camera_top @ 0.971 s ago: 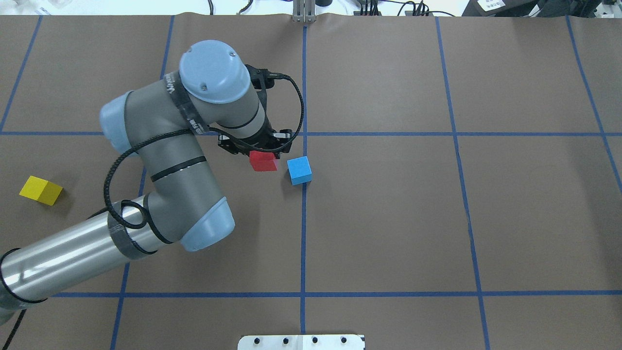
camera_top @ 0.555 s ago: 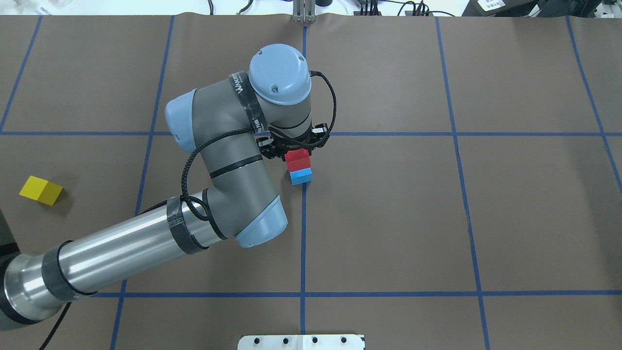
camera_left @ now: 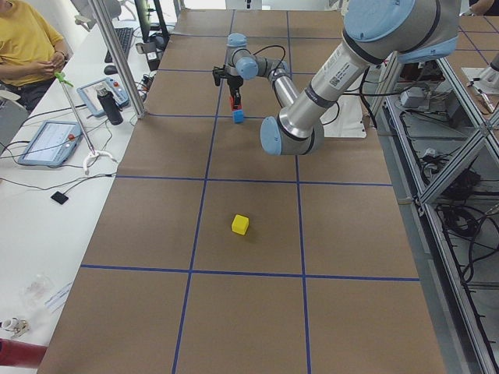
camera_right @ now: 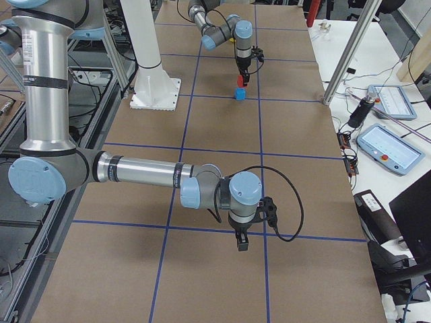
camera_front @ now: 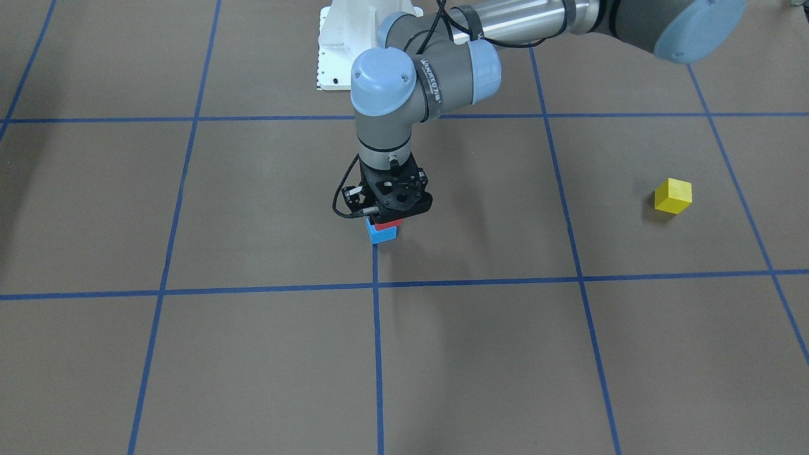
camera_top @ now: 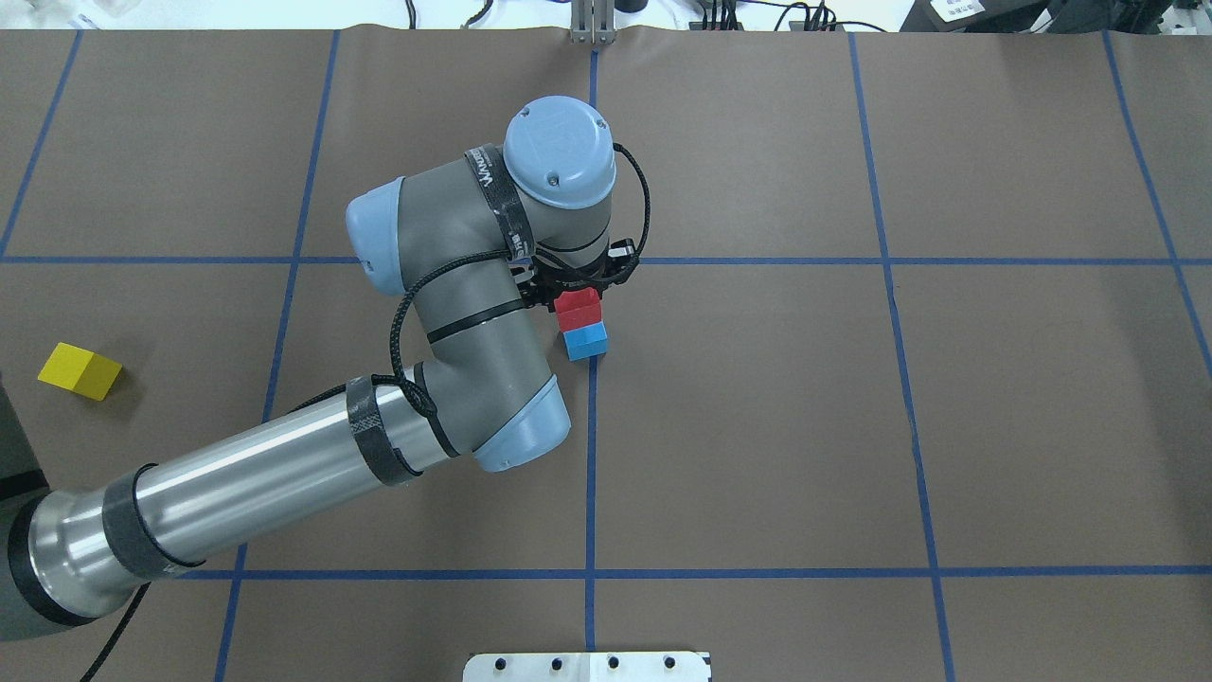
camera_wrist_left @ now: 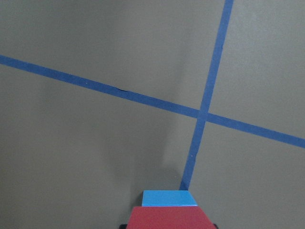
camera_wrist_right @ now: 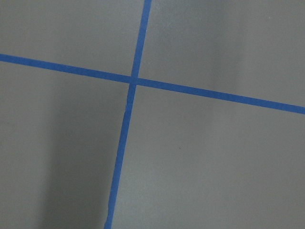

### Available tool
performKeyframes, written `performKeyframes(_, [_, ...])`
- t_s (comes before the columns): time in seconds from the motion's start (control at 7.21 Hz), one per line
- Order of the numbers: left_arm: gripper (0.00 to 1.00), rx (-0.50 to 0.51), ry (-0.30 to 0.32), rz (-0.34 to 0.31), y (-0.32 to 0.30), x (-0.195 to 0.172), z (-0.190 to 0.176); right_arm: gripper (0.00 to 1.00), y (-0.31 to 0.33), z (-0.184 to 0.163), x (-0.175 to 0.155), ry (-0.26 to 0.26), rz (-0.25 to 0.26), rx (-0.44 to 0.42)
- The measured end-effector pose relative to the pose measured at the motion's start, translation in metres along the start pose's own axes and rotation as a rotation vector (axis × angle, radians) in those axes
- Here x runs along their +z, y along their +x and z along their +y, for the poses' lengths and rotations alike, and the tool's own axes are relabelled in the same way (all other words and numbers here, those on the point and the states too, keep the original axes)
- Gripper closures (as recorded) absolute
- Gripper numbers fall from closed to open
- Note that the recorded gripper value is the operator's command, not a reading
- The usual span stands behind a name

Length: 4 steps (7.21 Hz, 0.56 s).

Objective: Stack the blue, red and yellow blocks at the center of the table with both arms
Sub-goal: 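Lower the red block onto the blue block and open the left gripper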

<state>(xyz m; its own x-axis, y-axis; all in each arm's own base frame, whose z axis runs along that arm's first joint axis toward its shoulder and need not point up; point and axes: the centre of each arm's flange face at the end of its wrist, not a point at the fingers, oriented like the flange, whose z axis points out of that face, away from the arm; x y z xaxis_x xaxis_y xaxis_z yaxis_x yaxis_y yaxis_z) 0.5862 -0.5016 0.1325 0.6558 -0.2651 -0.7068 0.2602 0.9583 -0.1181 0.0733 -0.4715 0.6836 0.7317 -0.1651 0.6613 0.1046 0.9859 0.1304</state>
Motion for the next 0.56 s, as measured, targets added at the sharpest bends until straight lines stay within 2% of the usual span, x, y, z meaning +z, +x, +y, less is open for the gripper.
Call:
performKeyframes(0.14, [0.65,0.003,0.002,-0.005,0.0013,0.0035,-0.0015,0.00,-0.0002,-0.0005,-0.0003,0.001,0.000,-0.001])
performKeyframes(0.56, [0.62,0.040,0.003,-0.014,0.0039,0.0107,0.0031,0.00,-0.0004,-0.0009,-0.0005,0.001,0.000,0.000])
